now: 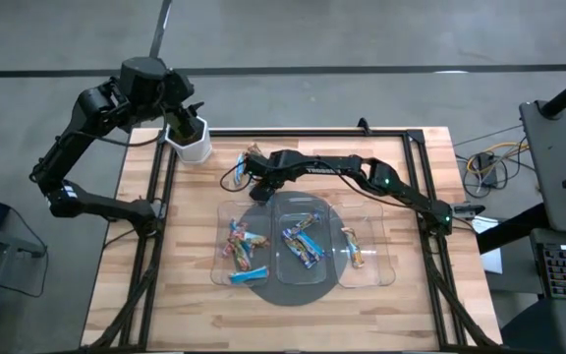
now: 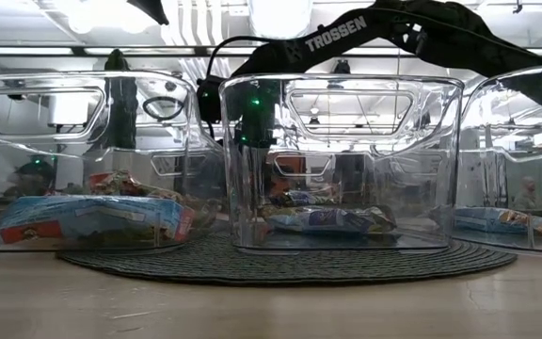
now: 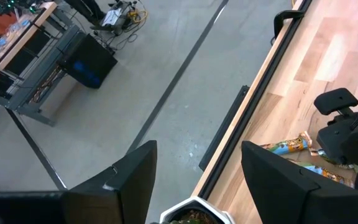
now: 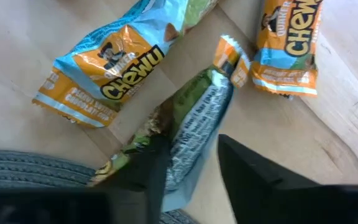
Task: Pick and place Granola Bars by type
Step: Put the yellow granola bar into the right transparent bin
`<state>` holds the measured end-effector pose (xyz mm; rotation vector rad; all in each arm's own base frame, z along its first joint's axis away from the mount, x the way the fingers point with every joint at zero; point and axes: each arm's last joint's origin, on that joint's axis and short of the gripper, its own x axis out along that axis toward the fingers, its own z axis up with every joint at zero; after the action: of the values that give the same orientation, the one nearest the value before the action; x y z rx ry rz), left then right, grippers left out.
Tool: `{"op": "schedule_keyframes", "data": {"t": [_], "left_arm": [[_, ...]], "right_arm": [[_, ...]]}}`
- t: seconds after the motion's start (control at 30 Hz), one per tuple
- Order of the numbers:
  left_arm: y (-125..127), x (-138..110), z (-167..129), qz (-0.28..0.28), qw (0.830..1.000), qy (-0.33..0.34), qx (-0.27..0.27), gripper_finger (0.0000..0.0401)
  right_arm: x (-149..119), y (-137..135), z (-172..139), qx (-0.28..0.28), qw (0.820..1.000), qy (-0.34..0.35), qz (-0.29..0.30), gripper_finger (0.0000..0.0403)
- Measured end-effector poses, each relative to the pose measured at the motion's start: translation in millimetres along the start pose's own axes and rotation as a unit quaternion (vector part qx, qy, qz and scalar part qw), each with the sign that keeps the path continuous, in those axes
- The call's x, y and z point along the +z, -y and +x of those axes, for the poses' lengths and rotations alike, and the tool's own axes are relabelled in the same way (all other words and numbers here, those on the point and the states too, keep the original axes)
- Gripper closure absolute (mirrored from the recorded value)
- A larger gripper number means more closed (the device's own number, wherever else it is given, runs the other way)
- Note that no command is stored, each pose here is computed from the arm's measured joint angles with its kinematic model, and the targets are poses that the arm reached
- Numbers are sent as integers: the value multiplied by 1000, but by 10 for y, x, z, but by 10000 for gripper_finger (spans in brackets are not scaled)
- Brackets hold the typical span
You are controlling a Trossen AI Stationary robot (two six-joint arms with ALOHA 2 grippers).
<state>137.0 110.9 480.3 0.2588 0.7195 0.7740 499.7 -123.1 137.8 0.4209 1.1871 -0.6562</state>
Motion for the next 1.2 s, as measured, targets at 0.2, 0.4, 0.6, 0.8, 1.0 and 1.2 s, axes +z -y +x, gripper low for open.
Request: {"op": "schedule_keyframes", "data": {"t": [0.2, 0.4, 0.6, 0.8, 1.0, 1.2], "left_arm": [[0, 0, 0, 0, 1000, 0, 0, 185], [-1, 0, 0, 0, 1000, 0, 1, 185], [-1, 0, 0, 0, 1000, 0, 0, 185], [-1, 0, 0, 0, 1000, 0, 0, 185], [-1, -1, 0, 0, 1000, -1, 2, 185], [-2, -1, 0, 0, 1000, -1, 2, 185]], "right_arm": [[11, 5, 2, 1, 1000, 3, 1, 380], [27, 21, 6, 4, 1000, 6, 5, 389], [84, 113, -3, 6, 1000, 9, 17, 390], [216, 282, -104, 6, 999, 21, 36, 391], [396, 444, -358, 23, 998, 42, 49, 391], [500, 537, -547, 87, 994, 36, 52, 391]]}}
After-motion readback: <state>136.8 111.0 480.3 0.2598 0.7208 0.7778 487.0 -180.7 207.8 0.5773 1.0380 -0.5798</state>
